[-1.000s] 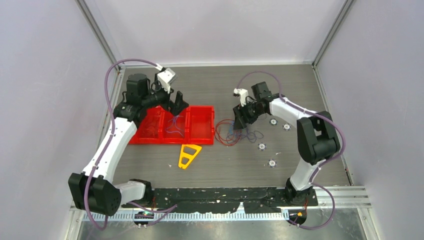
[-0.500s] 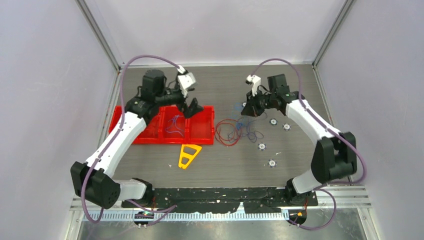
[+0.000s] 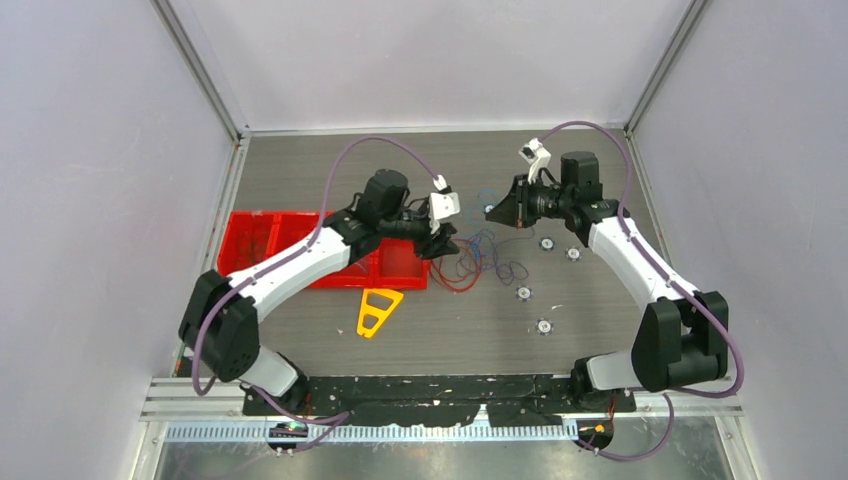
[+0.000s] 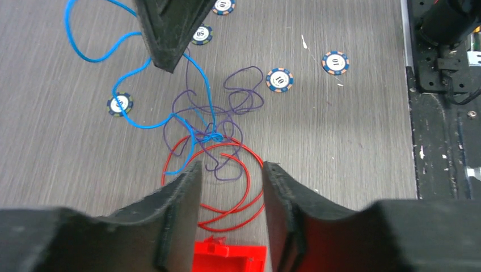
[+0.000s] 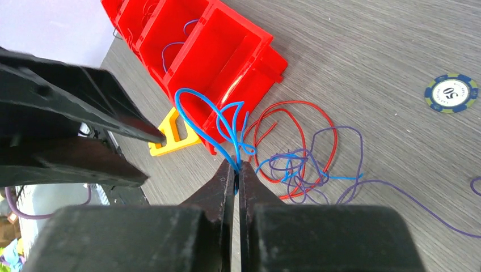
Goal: Untangle the cables
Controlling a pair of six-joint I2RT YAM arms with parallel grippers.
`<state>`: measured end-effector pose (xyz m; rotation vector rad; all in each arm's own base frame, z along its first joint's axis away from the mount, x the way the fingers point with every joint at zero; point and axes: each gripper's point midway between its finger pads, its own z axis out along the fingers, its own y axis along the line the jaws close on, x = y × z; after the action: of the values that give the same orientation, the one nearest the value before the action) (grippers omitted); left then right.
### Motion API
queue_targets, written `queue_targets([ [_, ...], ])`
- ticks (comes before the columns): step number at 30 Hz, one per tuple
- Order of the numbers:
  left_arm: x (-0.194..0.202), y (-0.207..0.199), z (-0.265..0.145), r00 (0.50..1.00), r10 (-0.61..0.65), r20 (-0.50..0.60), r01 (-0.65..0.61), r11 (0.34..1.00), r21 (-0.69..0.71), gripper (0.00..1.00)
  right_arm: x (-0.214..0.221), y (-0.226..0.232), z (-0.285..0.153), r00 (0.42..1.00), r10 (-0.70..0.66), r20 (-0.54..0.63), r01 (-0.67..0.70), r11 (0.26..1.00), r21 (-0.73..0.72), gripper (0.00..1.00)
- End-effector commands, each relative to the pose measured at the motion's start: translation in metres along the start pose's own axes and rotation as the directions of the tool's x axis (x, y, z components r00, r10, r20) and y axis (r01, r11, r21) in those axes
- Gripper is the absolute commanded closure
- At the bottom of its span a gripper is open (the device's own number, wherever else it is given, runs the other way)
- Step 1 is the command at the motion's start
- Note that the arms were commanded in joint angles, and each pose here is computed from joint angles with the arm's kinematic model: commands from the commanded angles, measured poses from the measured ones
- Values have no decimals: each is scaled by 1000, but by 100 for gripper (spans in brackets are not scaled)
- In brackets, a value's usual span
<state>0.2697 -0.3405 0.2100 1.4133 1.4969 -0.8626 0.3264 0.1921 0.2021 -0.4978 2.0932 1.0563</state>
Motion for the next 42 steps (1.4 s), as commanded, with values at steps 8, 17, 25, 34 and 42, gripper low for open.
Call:
queue_targets([
  [8,44,27,47,987,-161,-11,159,981,-110,68,-27,28,-21,991,-44,125,49,998,-35,95],
  [17,70,19,69,981,-183,-60,176,978,-113,62,-36,39,-33,985,-65,159,71,997,-34,95],
  [25,85,3,94,983,-139,-122,128,987,-92,59,-34,34,-34,987,-49,156,53,998,-24,95],
  [34,109,23,101,969,-189,-160,149,962,-231,55,-36,35,-36,987,-47,154,51,998,-23,95],
  [42,101,31,113,977,-167,-134,130,960,-248,61,-31,32,-37,990,-34,137,37,999,-19,95],
])
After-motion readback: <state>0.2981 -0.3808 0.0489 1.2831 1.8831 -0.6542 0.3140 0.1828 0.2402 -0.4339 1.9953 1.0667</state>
